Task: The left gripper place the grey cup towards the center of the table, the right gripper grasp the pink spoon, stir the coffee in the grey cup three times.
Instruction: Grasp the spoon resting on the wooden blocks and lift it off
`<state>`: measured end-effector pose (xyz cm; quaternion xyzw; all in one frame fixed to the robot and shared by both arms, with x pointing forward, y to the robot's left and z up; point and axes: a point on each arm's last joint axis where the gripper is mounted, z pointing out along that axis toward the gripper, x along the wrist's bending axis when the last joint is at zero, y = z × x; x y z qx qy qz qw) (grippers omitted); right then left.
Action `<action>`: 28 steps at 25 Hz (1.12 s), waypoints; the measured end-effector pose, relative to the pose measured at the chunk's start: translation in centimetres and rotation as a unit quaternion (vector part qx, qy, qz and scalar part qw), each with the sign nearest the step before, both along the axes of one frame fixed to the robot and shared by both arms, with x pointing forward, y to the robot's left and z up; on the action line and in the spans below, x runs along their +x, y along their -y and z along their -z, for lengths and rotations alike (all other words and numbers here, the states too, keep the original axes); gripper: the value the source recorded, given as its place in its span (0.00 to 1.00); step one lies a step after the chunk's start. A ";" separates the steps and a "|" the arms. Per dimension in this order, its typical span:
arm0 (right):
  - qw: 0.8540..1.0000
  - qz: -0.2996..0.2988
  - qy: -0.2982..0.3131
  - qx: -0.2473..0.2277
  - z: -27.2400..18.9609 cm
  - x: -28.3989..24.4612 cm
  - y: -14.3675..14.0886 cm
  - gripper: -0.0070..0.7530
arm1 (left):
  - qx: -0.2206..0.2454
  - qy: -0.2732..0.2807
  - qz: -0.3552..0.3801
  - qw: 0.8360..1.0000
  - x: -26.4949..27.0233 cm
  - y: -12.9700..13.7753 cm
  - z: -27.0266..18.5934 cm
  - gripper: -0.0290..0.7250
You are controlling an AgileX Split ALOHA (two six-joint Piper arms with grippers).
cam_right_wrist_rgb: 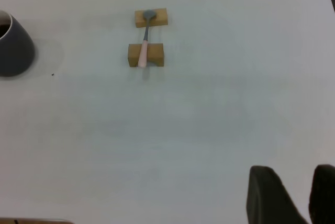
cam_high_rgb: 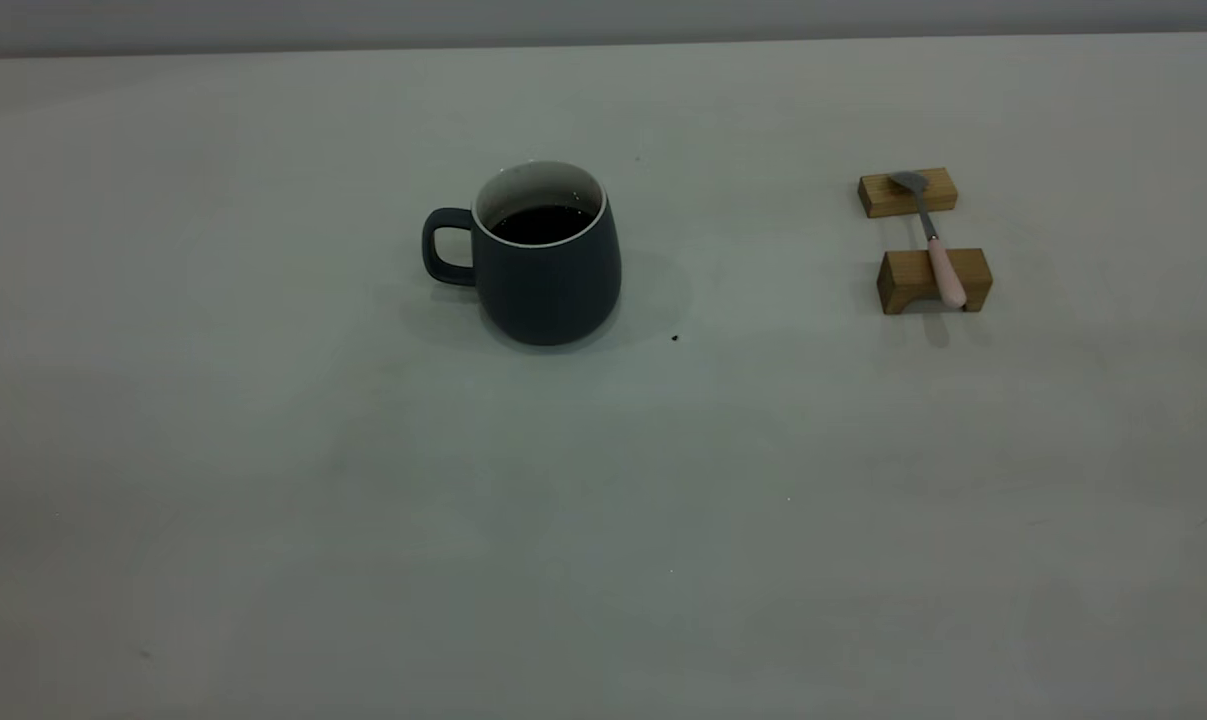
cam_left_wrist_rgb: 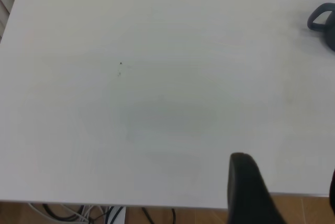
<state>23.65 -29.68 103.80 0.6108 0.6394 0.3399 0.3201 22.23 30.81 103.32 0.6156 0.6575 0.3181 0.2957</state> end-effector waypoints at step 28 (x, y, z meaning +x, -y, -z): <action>0.957 -0.029 -0.284 0.042 4.7 24.2 -2.5 0.86 | 0.000 0.000 0.000 1.000 0.0 0.0 0.0 0.63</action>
